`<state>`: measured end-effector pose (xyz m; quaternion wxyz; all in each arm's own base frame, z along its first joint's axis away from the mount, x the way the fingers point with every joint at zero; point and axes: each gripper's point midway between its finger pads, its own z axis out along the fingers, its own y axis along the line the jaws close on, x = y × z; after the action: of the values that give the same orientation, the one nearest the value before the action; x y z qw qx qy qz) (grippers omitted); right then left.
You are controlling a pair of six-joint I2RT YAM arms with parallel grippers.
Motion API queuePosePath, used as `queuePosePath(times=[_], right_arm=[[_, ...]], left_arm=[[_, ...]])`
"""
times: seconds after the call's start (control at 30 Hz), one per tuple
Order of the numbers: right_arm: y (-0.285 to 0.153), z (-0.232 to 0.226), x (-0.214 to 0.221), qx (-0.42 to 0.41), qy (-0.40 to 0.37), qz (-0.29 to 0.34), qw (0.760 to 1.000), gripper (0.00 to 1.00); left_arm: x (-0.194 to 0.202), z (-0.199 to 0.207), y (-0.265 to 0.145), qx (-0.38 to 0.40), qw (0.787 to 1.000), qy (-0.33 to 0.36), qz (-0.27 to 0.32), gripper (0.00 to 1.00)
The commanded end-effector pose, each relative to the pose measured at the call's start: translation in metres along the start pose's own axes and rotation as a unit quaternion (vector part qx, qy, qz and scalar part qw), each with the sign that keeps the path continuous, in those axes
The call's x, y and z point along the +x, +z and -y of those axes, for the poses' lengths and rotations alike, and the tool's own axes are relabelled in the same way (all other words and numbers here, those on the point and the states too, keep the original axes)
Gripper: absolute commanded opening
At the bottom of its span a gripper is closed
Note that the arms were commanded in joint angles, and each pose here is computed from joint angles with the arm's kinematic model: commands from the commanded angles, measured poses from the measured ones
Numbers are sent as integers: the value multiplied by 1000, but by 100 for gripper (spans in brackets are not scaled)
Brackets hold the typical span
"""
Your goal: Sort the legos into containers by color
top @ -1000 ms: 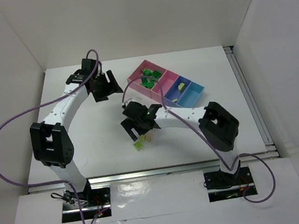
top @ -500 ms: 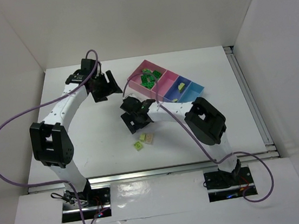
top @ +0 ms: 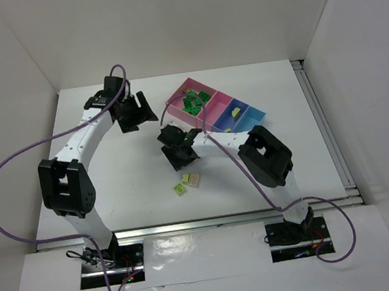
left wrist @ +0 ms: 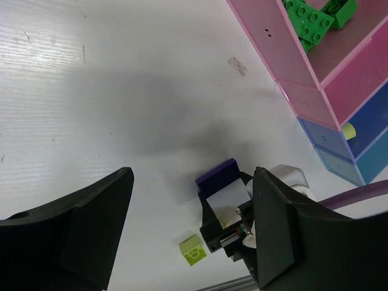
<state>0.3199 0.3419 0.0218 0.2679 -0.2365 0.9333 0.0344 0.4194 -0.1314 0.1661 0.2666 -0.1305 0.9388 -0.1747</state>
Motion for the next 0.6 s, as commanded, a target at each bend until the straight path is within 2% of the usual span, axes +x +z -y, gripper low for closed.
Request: queuePosePath(times=[0.0,0.17,0.33,0.57], right_arm=[[-25,8,-39,20,10,61,998,52],[-59,62,-77,74,57,110,990,52],[-72,123,-101,118,120,134,977,52],[-56,195,-128,159,170,139,963,52]], left_arm=[[-1,-2,-9,0,1000,11,8,83],[-4,-5,-9,-2,1000,7,10,83],[0,-6,-7,0,1000,7,4,83],[0,-6,-7,0,1000,11,4,83]])
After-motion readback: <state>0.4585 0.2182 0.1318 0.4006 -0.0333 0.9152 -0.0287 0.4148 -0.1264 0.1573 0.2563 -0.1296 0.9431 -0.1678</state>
